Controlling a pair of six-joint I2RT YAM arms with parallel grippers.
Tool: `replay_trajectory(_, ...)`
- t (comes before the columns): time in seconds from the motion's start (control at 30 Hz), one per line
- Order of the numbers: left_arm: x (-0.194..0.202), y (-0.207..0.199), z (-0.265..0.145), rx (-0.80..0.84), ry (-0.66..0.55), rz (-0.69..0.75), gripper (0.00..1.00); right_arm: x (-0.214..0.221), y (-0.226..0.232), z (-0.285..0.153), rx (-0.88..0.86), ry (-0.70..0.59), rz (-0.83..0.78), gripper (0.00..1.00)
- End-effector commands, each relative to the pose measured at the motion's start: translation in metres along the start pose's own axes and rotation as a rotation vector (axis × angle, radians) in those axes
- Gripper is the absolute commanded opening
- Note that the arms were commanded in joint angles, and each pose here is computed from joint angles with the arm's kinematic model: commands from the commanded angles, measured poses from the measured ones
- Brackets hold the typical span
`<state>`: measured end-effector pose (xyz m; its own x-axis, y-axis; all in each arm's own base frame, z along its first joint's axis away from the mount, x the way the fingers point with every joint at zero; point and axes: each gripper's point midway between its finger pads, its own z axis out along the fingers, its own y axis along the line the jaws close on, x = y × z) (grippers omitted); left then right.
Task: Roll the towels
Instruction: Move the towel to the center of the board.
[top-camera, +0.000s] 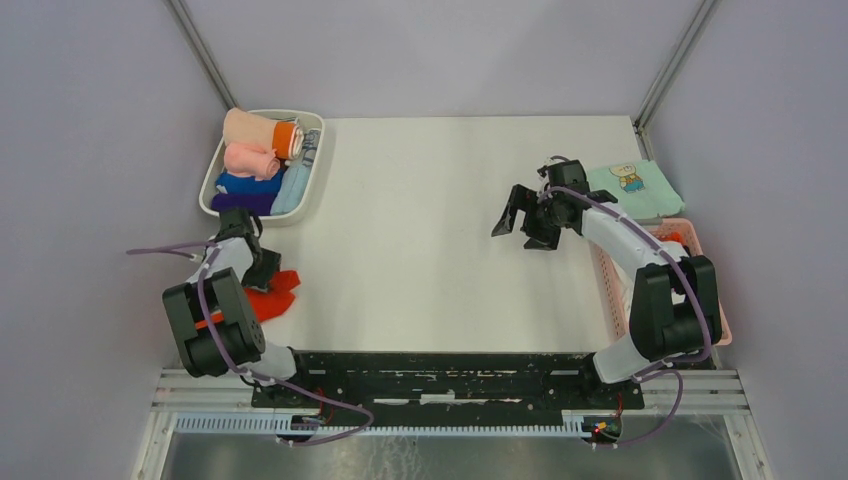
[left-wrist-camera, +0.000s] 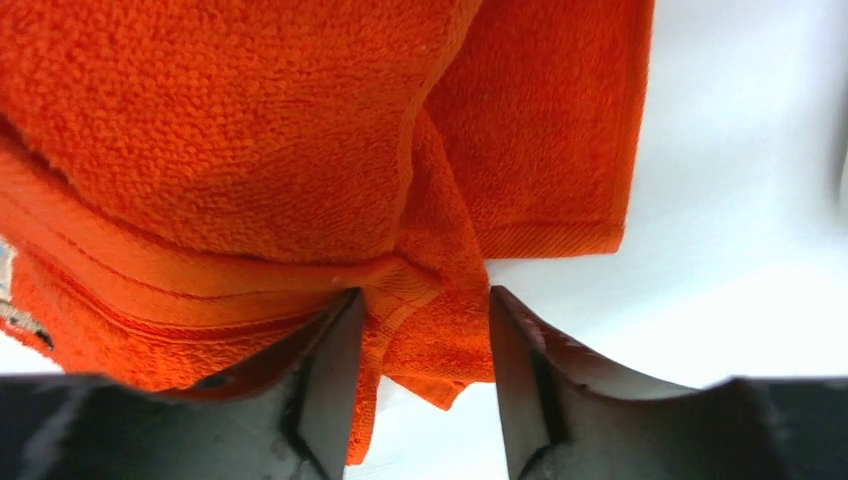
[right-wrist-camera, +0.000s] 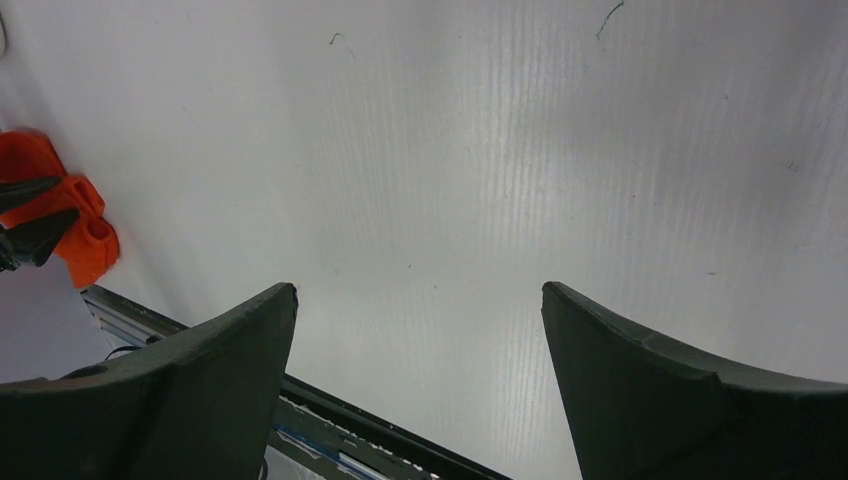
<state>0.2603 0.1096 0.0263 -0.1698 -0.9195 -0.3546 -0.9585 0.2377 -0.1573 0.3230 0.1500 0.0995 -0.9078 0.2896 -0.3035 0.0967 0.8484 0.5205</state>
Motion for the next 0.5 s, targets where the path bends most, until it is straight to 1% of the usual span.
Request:
replay_trajectory(0.0,0.041,-0.027,0.001,0.118,0.083,0.091,0.50,-0.009,0.013,-0.009,-0.037,-0.052,-0.031,1.00)
replay_trajectory(0.07,0.080,-0.038,-0.006,0.149,0.121,0.184,0.45,-0.009,0.014,-0.008,-0.040,-0.051,-0.037,1.00)
replay_trajectory(0.13,0.118,-0.050,-0.016,0.196,0.176,0.238,0.43,-0.008,0.015,-0.008,-0.040,-0.050,-0.044,0.99)
replay_trajectory(0.23,0.178,-0.079,-0.045,0.299,0.234,0.343,0.44,-0.008,0.017,-0.008,-0.043,-0.049,-0.053,0.99)
replay_trajectory(0.27,0.192,-0.100,-0.061,0.353,0.235,0.379,0.46,-0.007,0.018,-0.008,-0.044,-0.048,-0.057,0.99)
replay_trajectory(0.3,0.218,-0.116,-0.079,0.406,0.240,0.462,0.49,-0.007,0.018,-0.008,-0.045,-0.047,-0.062,0.98)
replay_trajectory(0.33,0.240,-0.143,-0.103,0.474,0.218,0.560,0.51,-0.006,0.019,-0.007,-0.045,-0.045,-0.068,0.98)
replay_trajectory(0.4,0.270,-0.168,-0.131,0.533,0.183,0.710,0.55,-0.006,0.019,-0.007,-0.044,-0.045,-0.076,0.98)
replay_trajectory(0.47,0.288,-0.185,-0.155,0.575,0.130,0.815,0.58,-0.005,0.019,-0.006,-0.040,-0.046,-0.086,0.98)
